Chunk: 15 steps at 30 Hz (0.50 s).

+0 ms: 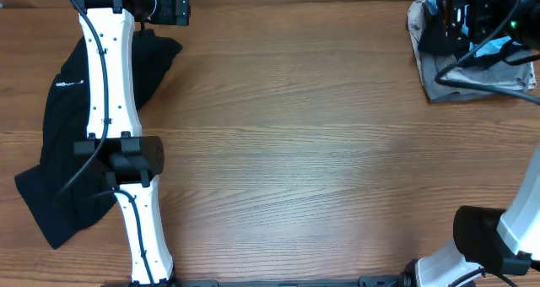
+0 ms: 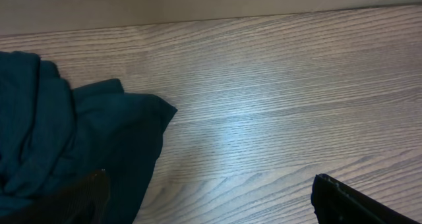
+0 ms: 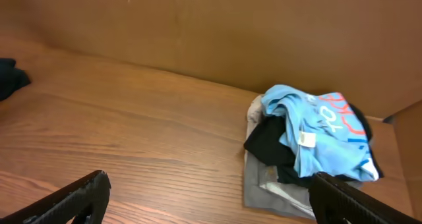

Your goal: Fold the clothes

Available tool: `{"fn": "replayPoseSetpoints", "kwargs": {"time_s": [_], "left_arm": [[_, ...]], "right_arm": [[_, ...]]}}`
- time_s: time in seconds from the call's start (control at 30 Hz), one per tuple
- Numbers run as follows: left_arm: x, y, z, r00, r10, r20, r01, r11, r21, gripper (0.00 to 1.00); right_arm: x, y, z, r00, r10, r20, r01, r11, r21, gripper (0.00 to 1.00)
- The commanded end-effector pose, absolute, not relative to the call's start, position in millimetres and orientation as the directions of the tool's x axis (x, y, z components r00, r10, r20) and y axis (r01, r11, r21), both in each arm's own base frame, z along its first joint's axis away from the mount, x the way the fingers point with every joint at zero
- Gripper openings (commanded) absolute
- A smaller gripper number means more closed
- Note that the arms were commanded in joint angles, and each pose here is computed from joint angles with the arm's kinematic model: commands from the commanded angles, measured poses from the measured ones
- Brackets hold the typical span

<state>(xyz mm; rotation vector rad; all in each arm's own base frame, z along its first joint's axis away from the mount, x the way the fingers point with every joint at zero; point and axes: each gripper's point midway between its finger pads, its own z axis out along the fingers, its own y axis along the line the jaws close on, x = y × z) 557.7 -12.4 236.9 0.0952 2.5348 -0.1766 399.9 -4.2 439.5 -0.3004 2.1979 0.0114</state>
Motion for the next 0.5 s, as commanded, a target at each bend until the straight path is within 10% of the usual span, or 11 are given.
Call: {"fn": "replayPoseSetpoints", "kwargs": {"time_s": [0.0,0.47], "left_arm": [[558.9,-15.8,242.8,-0.813,0.023,-0.581,0.112,0.987,-0.118,1.0],[558.9,-15.8,242.8,-0.813,0.023,-0.581,0.112,0.987,-0.118,1.0]], "right_arm": [[400.8,-2.8,438.0,-0.577,-0.204,-0.791,-0.226,0.97,-0.085,1.0],[349.2,28.4,468.5,-0.546,-0.052,-0.836,-0.222,0.971,0.084,1.0]]}}
